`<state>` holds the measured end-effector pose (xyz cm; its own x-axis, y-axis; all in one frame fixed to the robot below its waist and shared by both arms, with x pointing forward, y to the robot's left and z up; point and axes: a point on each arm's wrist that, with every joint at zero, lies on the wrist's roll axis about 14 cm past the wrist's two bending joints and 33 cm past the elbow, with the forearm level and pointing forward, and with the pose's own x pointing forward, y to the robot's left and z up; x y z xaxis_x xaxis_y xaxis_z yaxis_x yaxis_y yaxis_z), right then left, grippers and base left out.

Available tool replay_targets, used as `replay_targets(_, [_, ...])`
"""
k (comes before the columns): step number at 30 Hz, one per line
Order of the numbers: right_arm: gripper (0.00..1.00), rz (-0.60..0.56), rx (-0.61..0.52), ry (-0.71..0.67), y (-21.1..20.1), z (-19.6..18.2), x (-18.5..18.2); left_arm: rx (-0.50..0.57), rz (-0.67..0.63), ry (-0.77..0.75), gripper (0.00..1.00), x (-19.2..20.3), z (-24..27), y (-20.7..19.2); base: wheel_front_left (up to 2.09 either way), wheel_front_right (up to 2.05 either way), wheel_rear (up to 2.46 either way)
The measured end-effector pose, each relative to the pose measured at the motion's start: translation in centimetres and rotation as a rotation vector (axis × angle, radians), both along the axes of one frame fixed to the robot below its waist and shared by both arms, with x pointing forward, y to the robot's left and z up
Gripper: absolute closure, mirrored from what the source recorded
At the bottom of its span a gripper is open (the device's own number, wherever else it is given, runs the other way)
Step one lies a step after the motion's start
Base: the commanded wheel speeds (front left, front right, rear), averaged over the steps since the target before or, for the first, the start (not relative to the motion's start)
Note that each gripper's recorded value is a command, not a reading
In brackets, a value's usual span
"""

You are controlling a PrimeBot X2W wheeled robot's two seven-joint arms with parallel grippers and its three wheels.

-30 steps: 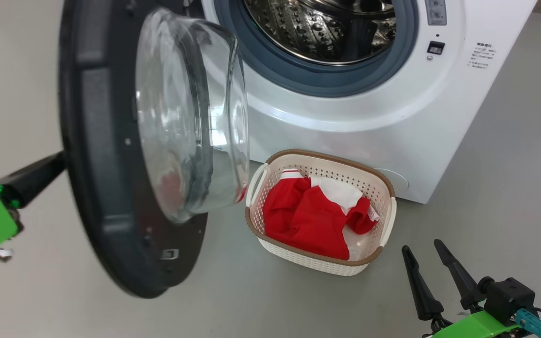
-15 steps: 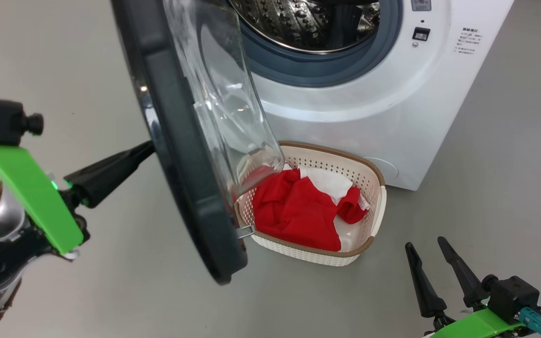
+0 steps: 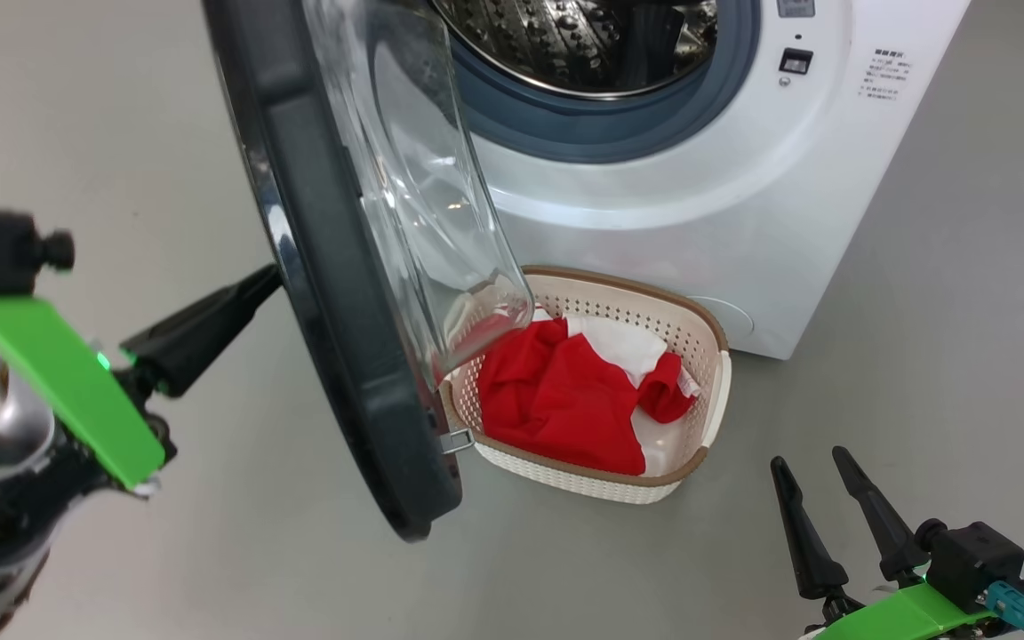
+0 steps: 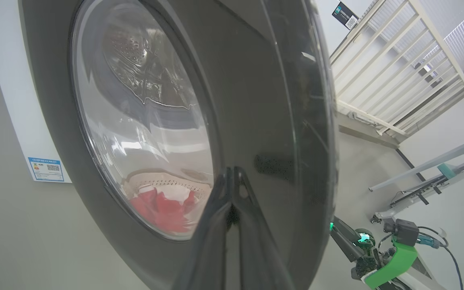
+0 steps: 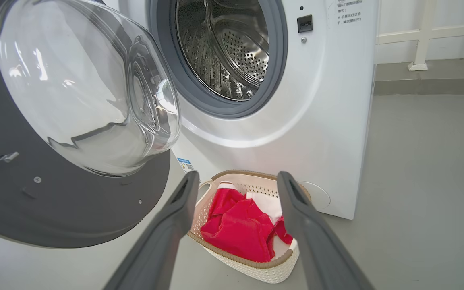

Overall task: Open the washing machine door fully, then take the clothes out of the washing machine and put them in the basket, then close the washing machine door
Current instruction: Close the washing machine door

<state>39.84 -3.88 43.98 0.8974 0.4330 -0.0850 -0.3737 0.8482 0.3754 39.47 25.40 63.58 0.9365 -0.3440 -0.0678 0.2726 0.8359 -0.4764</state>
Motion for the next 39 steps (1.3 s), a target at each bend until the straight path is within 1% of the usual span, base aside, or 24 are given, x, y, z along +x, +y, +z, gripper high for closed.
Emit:
replay_targets(4, [0.0,0.011,0.002,-0.011,0.4,0.4,-0.1,-0.018,0.065,0.013,1.0,-1.0,-1.6,1.5,0.0,0.0,0.0])
replay_targets(5, [0.0,0.015,0.002,-0.013,0.5,0.5,-0.1,-0.023,0.082,0.016,0.98,-1.3,-2.1,1.8,0.0,0.0,0.0])
replay_targets(10, [0.0,0.026,0.002,-0.024,0.9,0.9,-0.2,-0.051,0.163,0.033,0.59,-2.7,-4.2,3.4,0.0,0.0,0.0])
replay_targets(11, [0.0,0.028,0.002,-0.026,1.0,1.0,-0.2,-0.063,0.178,0.039,0.54,-3.0,-4.6,3.7,0.0,0.0,0.0])
replay_targets(12, [0.0,0.031,0.003,-0.028,1.1,1.0,-0.2,-0.073,0.194,0.047,0.42,-3.3,-5.2,4.0,0.0,0.0,0.0])
replay_targets(14, [0.0,0.036,0.002,-0.031,1.2,1.1,-0.2,-0.088,0.228,0.058,0.15,-4.0,-6.2,4.6,0.0,0.0,0.0])
replay_targets(15, [0.0,0.038,0.002,-0.032,1.3,1.2,-0.2,-0.095,0.245,0.065,0.05,-4.4,-6.7,4.9,0.0,0.0,0.0])
replay_targets(16, [0.0,0.041,0.002,-0.034,1.4,1.2,-0.3,-0.1,0.262,0.072,0.0,-4.7,-7.2,5.2,0.0,0.0,0.0])
replay_targets(25, [0.0,0.064,-0.001,-0.046,2.0,1.6,-0.4,-0.17,0.418,0.091,0.0,-7.4,-10.7,7.5,0.0,0.0,0.0])
replay_targets(33, [0.0,0.079,-0.003,-0.051,2.4,1.8,-0.6,-0.271,0.533,0.119,0.0,-9.2,-13.9,7.9,0.0,0.0,0.0])
replay_targets(39, [0.0,0.081,-0.017,-0.038,2.0,1.3,-1.3,-0.297,0.592,0.135,0.0,-10.2,-15.6,8.1,0.0,0.0,0.0])
